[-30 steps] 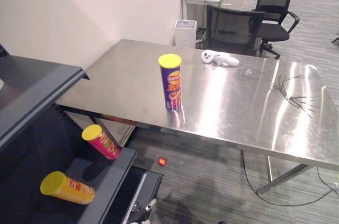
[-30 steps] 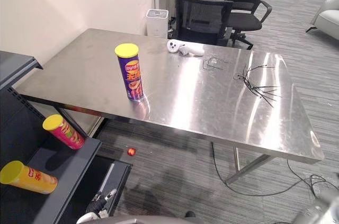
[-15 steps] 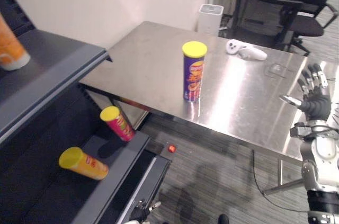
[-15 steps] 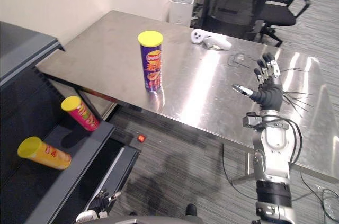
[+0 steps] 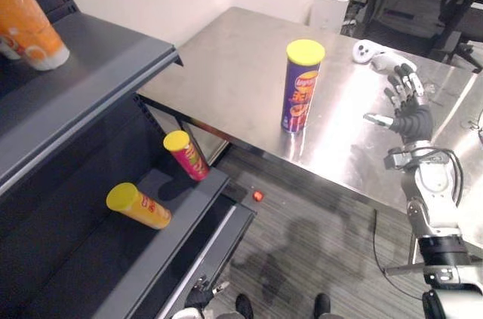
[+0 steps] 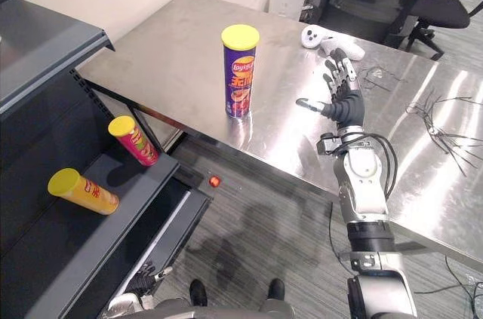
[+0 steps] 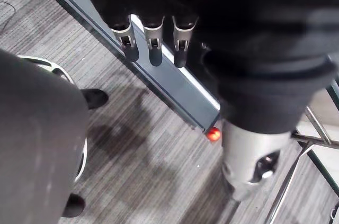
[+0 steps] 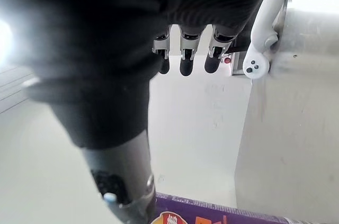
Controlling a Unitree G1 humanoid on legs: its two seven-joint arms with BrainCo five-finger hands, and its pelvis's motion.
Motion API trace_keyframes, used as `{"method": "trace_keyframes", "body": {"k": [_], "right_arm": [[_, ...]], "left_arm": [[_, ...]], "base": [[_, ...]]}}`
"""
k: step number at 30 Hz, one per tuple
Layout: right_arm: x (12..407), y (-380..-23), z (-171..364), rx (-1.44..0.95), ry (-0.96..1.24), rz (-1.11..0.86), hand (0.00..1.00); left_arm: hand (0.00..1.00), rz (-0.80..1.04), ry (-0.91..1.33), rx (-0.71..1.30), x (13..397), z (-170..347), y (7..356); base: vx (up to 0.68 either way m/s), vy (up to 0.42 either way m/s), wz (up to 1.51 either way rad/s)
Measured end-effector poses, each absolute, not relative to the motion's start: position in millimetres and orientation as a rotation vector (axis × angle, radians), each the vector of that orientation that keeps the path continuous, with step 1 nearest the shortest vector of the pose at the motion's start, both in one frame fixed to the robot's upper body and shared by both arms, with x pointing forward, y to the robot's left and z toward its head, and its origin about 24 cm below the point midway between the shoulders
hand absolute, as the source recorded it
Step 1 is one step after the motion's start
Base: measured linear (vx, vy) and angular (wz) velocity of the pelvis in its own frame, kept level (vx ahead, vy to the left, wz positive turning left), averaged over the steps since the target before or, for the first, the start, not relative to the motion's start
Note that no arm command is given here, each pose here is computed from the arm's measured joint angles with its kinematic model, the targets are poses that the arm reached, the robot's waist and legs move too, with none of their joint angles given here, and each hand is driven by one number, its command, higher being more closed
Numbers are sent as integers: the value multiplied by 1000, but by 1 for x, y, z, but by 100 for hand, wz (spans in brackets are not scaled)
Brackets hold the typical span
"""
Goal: Put the gum and the chips on the shelf.
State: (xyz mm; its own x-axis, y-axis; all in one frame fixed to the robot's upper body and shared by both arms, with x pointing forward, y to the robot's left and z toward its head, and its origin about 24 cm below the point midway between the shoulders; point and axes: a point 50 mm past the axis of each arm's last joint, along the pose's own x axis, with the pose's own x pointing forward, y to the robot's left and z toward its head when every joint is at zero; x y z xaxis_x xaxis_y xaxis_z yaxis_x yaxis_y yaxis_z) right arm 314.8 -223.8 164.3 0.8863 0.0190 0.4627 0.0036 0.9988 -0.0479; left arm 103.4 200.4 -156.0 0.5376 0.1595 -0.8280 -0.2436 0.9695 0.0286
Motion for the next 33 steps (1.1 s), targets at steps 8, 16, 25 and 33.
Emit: {"method": "trace_keyframes", "body": {"k": [8,16,25,33], "right_arm": [[326,-205,157,-41,-431,70,0],[337,-190,164,-53,-428,120,0],[345,-178,185,-96,-484,148,0],[358,-174,190,-108,-456,148,0]], "left_arm": [[0,251,971,-86,104,-155,203],[0,259,963,-79,105,-154,206],[0,278,951,-87,108,-153,210],[0,302,939,-116,111,-152,211]], "base": [[-4,-20,10],[-8,-14,3],[-17,-30,2],[-12,-28,3]]}}
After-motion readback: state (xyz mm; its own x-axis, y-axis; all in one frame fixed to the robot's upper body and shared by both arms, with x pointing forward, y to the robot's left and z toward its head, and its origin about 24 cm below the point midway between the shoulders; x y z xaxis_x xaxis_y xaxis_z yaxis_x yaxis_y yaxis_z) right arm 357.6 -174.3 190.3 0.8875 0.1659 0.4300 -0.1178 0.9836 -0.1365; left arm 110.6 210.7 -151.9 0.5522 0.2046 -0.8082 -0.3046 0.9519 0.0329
